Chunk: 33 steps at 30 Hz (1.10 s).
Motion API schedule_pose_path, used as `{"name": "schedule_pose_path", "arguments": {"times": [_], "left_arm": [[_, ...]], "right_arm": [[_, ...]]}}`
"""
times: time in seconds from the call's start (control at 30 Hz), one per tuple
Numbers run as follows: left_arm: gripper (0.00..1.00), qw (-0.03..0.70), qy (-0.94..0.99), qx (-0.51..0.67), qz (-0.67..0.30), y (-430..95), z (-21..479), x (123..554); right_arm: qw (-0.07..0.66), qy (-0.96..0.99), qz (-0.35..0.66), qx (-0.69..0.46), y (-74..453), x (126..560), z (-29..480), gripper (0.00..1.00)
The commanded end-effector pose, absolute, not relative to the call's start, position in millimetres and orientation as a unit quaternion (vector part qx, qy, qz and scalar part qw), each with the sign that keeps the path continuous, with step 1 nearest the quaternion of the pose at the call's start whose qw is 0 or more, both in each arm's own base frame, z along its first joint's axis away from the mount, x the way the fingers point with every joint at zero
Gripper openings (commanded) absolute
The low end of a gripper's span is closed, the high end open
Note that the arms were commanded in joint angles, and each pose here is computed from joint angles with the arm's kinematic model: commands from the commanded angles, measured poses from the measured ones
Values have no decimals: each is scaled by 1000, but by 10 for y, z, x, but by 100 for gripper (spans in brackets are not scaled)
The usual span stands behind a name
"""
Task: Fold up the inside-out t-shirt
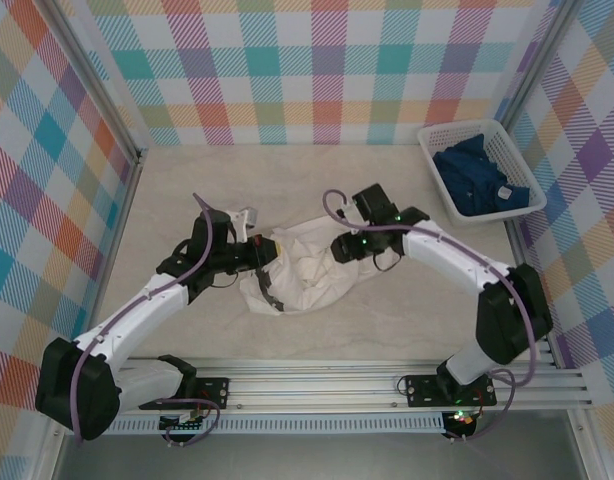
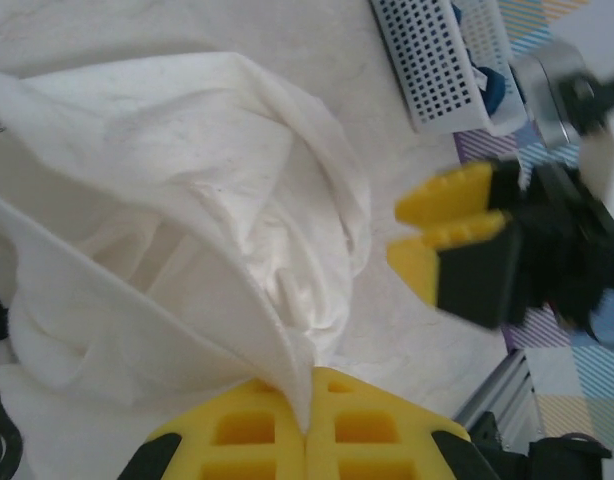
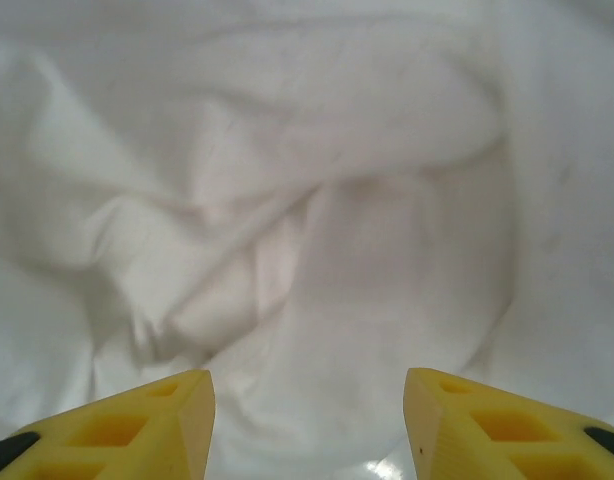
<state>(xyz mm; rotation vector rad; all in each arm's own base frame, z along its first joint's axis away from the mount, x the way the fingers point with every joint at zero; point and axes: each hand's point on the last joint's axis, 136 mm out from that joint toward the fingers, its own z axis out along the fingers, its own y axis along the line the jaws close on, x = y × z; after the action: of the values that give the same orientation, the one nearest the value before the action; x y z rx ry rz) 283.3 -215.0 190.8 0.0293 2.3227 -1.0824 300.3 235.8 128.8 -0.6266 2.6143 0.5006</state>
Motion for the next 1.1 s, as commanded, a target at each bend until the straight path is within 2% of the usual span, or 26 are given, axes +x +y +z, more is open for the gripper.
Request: {"name": "schedule_pose_path", "arguments": {"times": [0.0, 0.17, 0.2, 0.23, 0.3, 0.33, 0.43, 0.57, 0.7, 0.83, 0.93, 1.07], "left_arm": [[0, 318, 863, 10, -393, -2075, 2030, 2835], [0, 352, 850, 6, -392, -2027, 2251, 2873], [0, 364, 845, 5, -392, -2012, 2328, 2888], [0, 377, 839, 3, -392, -1990, 2414, 2907], [0, 408, 823, 3, -396, -1966, 2646, 2950], [0, 422, 815, 3, -397, -1951, 2768, 2970], [0, 474, 776, 17, -416, -1964, 3336, 3018], [0, 535, 709, 41, -457, -2020, 4169, 3010], [0, 578, 657, 64, -481, -2036, 4908, 2941], [0, 623, 621, 75, -470, -1932, 5501, 2834], [0, 647, 617, 48, -444, -1790, 5619, 2867], [0, 628, 652, 30, -425, -1798, 5266, 3018]], "right_arm": [[174, 947, 204, -178, 2413, 2928, 1001, 54], [160, 955, 183, -173, 2403, 2932, 687, 56], [164, 954, 180, -175, 2406, 2962, 653, 52], [167, 953, 180, -177, 2420, 2996, 654, 40], [195, 946, 184, -183, 2440, 3128, 822, 8], [218, 942, 181, -182, 2407, 3209, 965, 0], [320, 918, 173, -160, 2135, 3495, 1678, 0], [473, 860, 144, -128, 1652, 3713, 2871, 0], [594, 790, 102, -117, 1315, 3721, 4027, 0], [672, 724, 96, -126, 1235, 3599, 4991, 0], [695, 700, 91, -134, 1228, 3550, 5336, 0], [679, 710, 84, -168, 1323, 3628, 5282, 0]]}}
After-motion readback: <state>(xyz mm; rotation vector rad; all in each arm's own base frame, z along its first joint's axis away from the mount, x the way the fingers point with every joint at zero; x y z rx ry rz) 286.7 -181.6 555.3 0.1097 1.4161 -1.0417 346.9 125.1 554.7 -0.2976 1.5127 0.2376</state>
